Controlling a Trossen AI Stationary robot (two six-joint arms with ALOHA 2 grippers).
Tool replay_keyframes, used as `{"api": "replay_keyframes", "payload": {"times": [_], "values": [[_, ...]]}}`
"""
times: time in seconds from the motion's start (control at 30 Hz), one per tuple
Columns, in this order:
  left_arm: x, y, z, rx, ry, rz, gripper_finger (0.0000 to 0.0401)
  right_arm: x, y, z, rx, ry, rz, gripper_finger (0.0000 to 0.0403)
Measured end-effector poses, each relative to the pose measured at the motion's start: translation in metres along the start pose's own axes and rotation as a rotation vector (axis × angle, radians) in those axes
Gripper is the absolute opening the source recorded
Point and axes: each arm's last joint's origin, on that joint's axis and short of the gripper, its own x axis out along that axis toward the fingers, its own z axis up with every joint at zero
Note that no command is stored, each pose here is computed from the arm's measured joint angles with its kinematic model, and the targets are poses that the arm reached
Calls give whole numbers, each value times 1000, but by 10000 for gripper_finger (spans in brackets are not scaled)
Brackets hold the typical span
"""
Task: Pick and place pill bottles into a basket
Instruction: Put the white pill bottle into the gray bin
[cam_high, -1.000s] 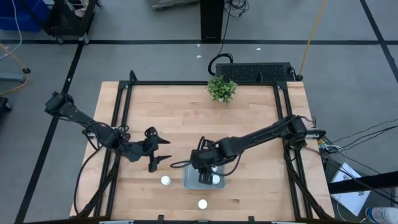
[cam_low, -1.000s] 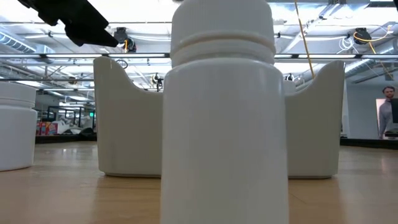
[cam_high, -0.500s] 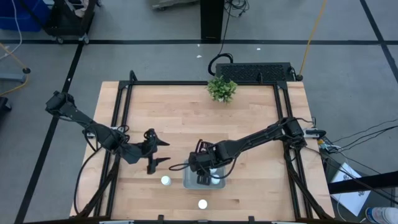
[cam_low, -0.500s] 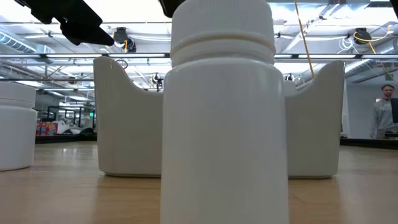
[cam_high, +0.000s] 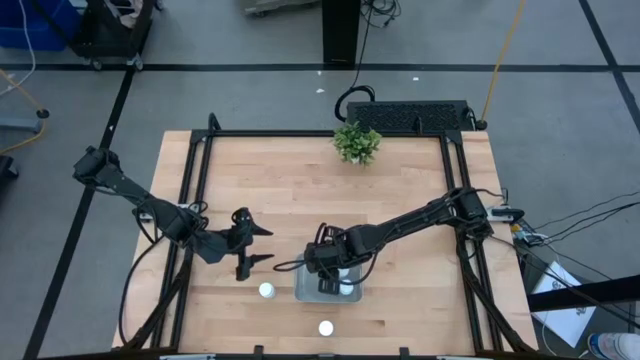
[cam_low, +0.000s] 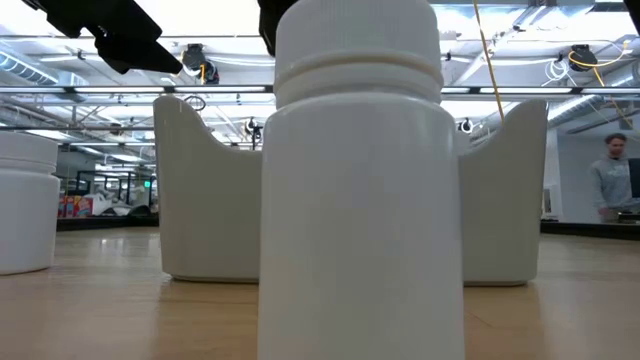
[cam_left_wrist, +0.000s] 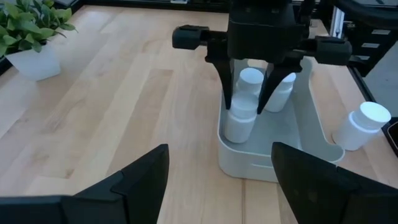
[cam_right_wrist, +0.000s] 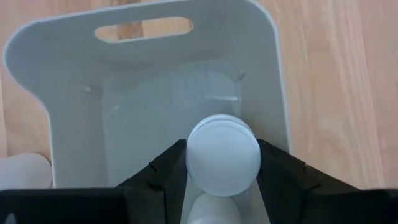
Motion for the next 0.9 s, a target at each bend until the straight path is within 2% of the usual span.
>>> {"api": "replay_keyframes", "payload": {"times": [0.17,0.27,0.47,0.63,0.8,0.9], "values": [[0,0,0,0,0,0,289,0,1,0,-3,6,22,215],[0,0,0,0,0,0,285,0,1,1,-3,0,25,237],[0,0,0,0,0,-1,281,-3,3,3,-31,-28,37,240],[0,0,1,-36,-3,-9,280,-20,7,5,-55,-75,60,235],[3,-3,-4,-90,66,-67,274,-42,14,5,-104,-126,84,235],[10,-7,-13,-73,156,-118,274,-57,17,4,-115,-160,102,233]]}}
